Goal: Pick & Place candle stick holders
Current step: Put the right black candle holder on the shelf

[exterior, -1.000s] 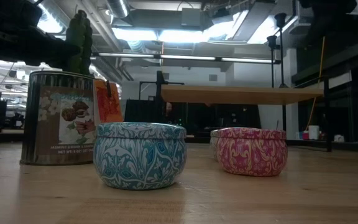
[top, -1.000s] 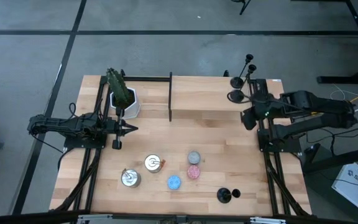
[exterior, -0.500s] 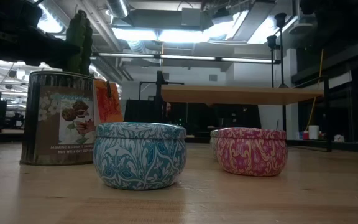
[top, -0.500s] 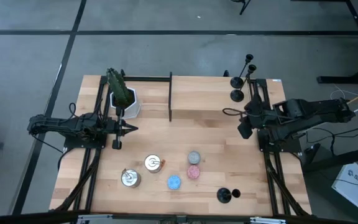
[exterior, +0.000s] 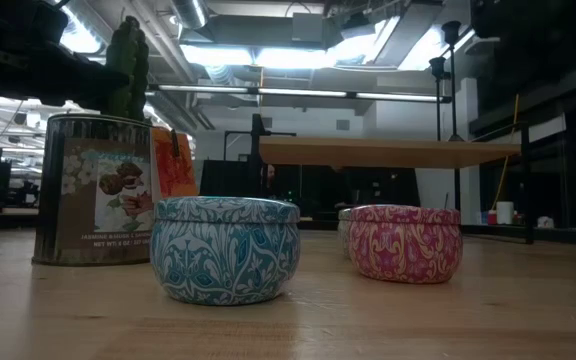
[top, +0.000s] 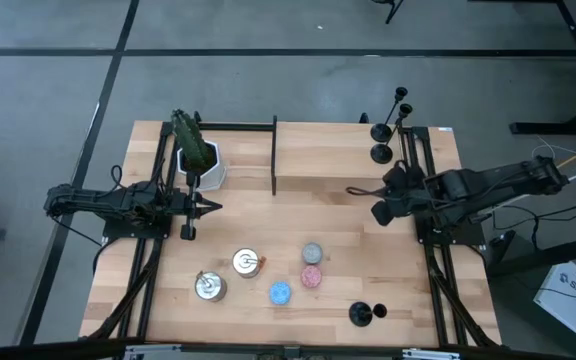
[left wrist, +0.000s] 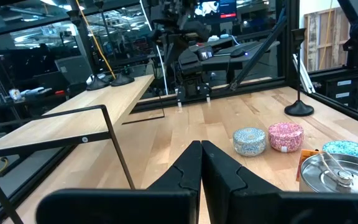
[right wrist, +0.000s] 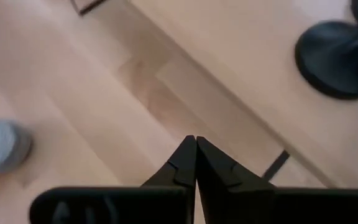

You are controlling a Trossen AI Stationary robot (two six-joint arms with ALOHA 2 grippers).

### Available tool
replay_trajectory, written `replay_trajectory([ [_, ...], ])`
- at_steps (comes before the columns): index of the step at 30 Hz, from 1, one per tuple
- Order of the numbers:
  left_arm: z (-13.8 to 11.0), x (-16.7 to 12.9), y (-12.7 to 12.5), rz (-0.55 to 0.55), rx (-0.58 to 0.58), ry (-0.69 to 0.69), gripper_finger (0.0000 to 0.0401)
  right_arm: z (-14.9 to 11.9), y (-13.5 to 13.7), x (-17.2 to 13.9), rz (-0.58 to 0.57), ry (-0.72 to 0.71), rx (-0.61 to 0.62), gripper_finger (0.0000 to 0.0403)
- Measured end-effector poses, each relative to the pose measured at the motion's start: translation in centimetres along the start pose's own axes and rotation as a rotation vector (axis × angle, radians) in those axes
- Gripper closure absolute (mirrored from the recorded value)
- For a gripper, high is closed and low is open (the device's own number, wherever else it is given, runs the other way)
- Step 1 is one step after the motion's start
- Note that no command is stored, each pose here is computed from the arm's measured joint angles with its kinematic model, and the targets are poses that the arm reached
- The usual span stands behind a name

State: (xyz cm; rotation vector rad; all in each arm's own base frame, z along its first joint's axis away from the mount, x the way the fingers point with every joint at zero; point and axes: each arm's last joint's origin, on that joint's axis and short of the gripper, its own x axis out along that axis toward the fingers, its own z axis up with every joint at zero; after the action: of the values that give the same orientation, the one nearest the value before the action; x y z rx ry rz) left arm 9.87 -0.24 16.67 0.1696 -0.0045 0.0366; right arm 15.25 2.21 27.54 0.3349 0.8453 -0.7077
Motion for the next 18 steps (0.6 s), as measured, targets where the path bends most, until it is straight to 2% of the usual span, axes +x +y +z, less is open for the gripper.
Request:
replay_trajectory([
  [7,0.0,0.0,0.0,0.000,0.000,0.000,0.0397,-0.2,0.5,1.3,-0.030,-0.136,0.028,0.0392],
  [18,0.0,0.0,0.0,0.000,0.000,0.000,0.0397,-1.2,0.6,2.9,-0.049,-0.169,0.055,0.0392],
])
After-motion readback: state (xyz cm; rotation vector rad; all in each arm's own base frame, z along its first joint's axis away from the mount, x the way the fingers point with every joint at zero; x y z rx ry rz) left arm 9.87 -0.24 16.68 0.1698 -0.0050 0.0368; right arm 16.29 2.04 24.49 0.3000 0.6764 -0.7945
